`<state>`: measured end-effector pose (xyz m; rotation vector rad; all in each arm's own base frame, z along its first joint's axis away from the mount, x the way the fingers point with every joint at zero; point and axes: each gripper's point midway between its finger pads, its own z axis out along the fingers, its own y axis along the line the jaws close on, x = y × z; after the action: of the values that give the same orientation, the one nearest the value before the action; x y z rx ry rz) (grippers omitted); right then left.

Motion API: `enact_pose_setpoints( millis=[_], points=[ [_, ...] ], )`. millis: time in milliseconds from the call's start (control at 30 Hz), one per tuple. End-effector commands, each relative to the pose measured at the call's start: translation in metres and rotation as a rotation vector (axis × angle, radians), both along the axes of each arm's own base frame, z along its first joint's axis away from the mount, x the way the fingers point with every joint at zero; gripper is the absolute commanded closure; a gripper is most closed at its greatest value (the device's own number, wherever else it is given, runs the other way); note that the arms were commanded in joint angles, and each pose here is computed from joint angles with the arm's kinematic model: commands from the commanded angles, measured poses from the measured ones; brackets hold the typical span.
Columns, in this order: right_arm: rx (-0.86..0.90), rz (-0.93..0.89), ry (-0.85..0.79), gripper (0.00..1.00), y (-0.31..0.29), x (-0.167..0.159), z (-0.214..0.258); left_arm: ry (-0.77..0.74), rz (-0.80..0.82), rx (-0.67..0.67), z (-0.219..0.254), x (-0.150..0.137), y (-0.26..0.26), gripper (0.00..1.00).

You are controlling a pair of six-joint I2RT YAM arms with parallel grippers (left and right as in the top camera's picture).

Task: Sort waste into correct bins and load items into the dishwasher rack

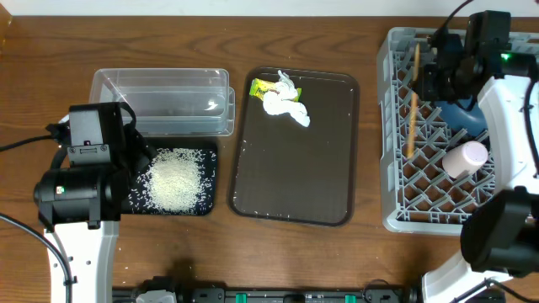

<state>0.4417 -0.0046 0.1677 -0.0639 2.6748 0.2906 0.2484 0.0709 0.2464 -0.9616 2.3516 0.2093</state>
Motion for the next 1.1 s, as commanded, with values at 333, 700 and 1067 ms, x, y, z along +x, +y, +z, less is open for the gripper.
enact_pose_setpoints(
  millis=[333, 700, 1067],
  points=[
    [0.182, 0.034, -0.022, 0.14, 0.033, 0.001, 0.016, -0.001, 0.015, 0.021, 0.004, 0.000, 0.005, 0.09],
    [0.079, 0.204, -0.164, 0.02, 0.154, 0.008, 0.039, -0.001, 0.015, 0.021, 0.004, 0.000, 0.005, 0.09],
    [-0.172, 0.255, -0.243, 0.01, 0.248, 0.030, -0.034, -0.001, 0.015, 0.021, 0.004, 0.000, 0.005, 0.09]
  ],
)
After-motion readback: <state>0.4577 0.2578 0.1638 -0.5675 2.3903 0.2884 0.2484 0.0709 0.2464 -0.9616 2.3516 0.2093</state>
